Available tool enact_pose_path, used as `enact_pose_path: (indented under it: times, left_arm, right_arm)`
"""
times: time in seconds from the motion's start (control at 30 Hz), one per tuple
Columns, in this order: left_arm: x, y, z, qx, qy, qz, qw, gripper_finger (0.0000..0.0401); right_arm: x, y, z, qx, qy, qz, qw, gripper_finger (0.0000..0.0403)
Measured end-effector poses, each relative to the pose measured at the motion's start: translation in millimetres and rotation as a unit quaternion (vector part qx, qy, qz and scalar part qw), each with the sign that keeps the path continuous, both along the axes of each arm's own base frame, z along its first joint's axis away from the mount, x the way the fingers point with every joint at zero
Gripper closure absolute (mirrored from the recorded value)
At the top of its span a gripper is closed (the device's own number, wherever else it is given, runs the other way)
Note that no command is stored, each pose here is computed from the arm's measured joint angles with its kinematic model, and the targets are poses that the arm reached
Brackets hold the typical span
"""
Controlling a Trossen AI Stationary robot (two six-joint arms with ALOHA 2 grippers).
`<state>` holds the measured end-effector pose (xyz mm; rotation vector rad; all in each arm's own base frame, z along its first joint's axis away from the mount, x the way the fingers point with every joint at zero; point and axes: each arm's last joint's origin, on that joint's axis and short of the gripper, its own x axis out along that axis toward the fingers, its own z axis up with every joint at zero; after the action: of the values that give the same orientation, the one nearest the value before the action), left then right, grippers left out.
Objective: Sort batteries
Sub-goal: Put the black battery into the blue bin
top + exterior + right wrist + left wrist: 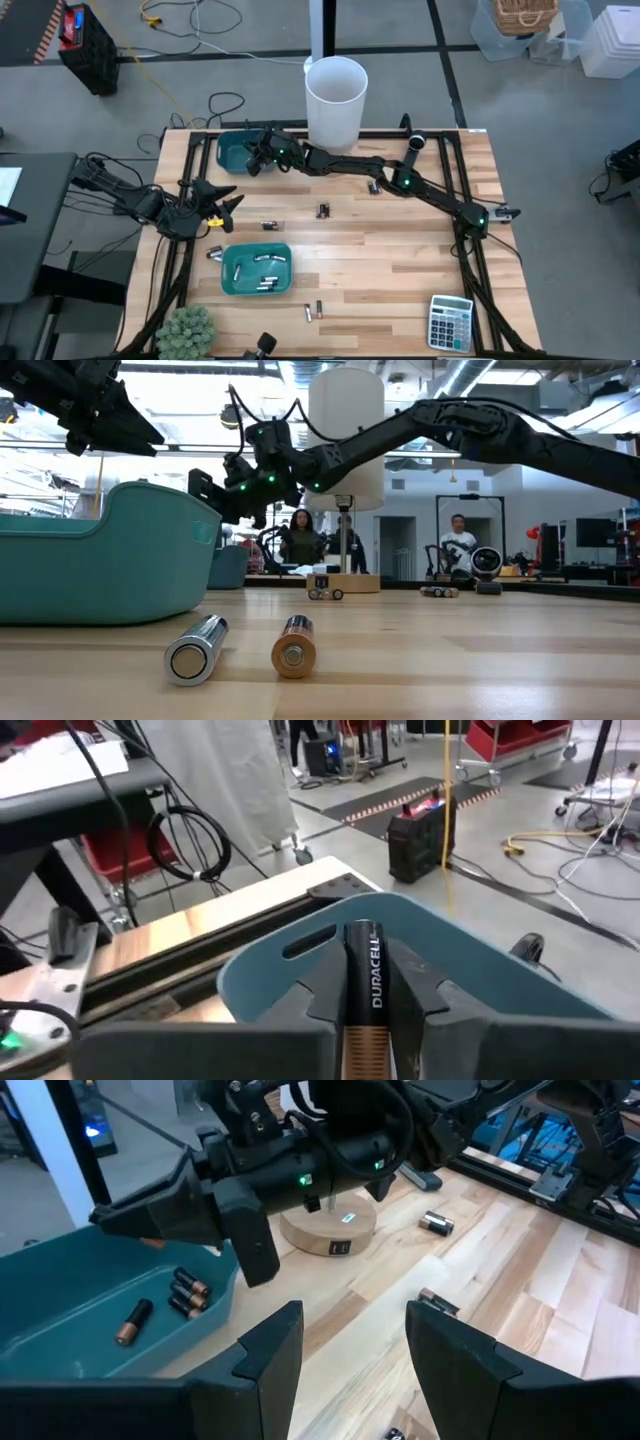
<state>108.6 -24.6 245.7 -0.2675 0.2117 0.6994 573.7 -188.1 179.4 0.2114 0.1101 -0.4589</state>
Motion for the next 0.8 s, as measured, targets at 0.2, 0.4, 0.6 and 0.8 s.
enact_pose_path:
  times: [0.2,0.4,0.6,0.8]
  left_arm:
    - [0.0,0.0,0.0,-0.002,-0.001,0.001,1.0,0.0228]
    - [0.0,0.0,0.0,-0.005,-0.004,0.002,1.0,0.0228]
    - [0.1,0.0,0.0,-0.005,-0.004,0.002,1.0,0.0228]
    - [0.0,0.0,-0.1,-0.005,-0.004,0.003,1.0,0.0228]
  right_arm:
    - [-0.2,-1.0,1.0,-0.002,-0.005,-0.007,1.0,0.0274]
    - [0.1,-0.3,2.1,-0.009,-0.008,-0.01,1.0,0.0188]
    - [4.0,21.2,23.2,-0.069,-0.011,0.013,0.997,0.0165]
    - [6.7,51.6,46.8,-0.094,-0.011,0.04,0.995,0.0173]
